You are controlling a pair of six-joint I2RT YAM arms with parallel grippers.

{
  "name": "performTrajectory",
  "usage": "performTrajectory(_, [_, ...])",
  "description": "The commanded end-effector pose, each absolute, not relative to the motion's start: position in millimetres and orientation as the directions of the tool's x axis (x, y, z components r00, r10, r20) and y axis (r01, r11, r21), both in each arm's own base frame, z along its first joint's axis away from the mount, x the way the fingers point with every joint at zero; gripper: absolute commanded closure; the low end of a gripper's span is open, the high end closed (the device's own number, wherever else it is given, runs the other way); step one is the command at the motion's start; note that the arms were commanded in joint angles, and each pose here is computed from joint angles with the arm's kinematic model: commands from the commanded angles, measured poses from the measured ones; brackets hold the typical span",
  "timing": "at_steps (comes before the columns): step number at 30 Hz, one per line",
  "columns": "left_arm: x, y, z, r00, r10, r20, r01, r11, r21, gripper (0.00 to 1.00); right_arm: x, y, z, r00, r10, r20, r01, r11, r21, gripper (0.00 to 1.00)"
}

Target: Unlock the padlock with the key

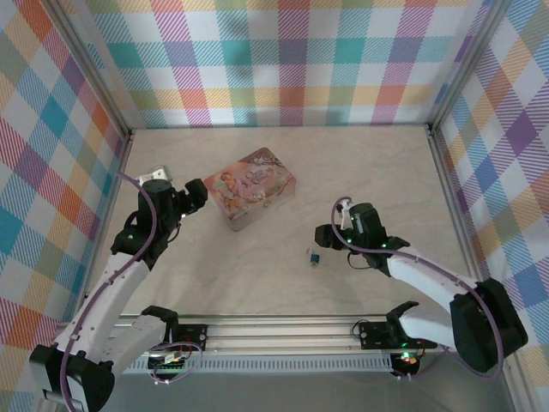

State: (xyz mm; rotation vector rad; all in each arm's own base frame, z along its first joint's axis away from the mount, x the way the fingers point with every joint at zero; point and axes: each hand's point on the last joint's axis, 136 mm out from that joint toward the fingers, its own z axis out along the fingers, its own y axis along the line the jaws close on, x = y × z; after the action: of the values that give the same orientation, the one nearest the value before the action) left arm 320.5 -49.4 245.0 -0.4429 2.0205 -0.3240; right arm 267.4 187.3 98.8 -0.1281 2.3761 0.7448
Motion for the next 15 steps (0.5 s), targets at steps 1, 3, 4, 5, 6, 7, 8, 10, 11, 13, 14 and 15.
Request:
performTrajectory(1, [322, -43, 249, -0.401, -0.445, -0.801, -0.186, 0.895, -0.405, 0.12, 276, 175, 122, -0.732, 0.080, -0.676, -0.276, 0.873, 0.403, 0.36])
performTrajectory(3, [322, -42, 250, -0.398, -0.447, -0.801, -0.190, 0.894, -0.405, 0.12, 278, 168, 136, -0.696, 0.092, -0.712, -0.273, 0.883, 0.381, 0.30])
performTrajectory(4, [322, -41, 249, -0.397, -0.448, -0.801, -0.193, 0.894, -0.404, 0.12, 279, 165, 142, -0.678, 0.096, -0.729, -0.271, 0.889, 0.370, 0.26])
performTrajectory(5, [322, -41, 250, -0.394, -0.450, -0.802, -0.196, 0.893, -0.405, 0.12, 280, 162, 148, -0.661, 0.099, -0.744, -0.271, 0.893, 0.359, 0.23])
performTrajectory(6, [322, -40, 249, -0.393, -0.450, -0.802, -0.198, 0.893, -0.403, 0.12, 281, 160, 153, -0.646, 0.099, -0.757, -0.272, 0.897, 0.349, 0.21])
performTrajectory(7, [323, -40, 250, -0.389, -0.450, -0.804, -0.200, 0.893, -0.403, 0.12, 281, 157, 158, -0.629, 0.098, -0.771, -0.273, 0.901, 0.337, 0.17])
performTrajectory(8, [323, -39, 250, -0.388, -0.451, -0.804, -0.202, 0.892, -0.404, 0.12, 282, 154, 164, -0.611, 0.097, -0.785, -0.272, 0.906, 0.323, 0.14])
performTrajectory(10, [323, -39, 250, -0.387, -0.450, -0.805, -0.205, 0.893, -0.401, 0.12, 285, 147, 172, -0.577, 0.087, -0.812, -0.270, 0.918, 0.290, 0.07])
performTrajectory(11, [323, -39, 251, -0.384, -0.452, -0.805, -0.206, 0.892, -0.402, 0.12, 287, 142, 177, -0.555, 0.080, -0.828, -0.265, 0.926, 0.267, 0.04])
performTrajectory(13, [323, -38, 251, -0.384, -0.451, -0.806, -0.208, 0.893, -0.400, 0.12, 293, 132, 185, -0.513, 0.066, -0.856, -0.251, 0.942, 0.223, 0.00])
performTrajectory(14, [323, -38, 251, -0.383, -0.450, -0.806, -0.209, 0.893, -0.399, 0.12, 296, 126, 190, -0.493, 0.058, -0.868, -0.241, 0.949, 0.201, 0.00])
performTrajectory(15, [323, -38, 251, -0.383, -0.450, -0.807, -0.209, 0.893, -0.399, 0.12, 300, 121, 193, -0.477, 0.054, -0.877, -0.230, 0.956, 0.184, 0.00])
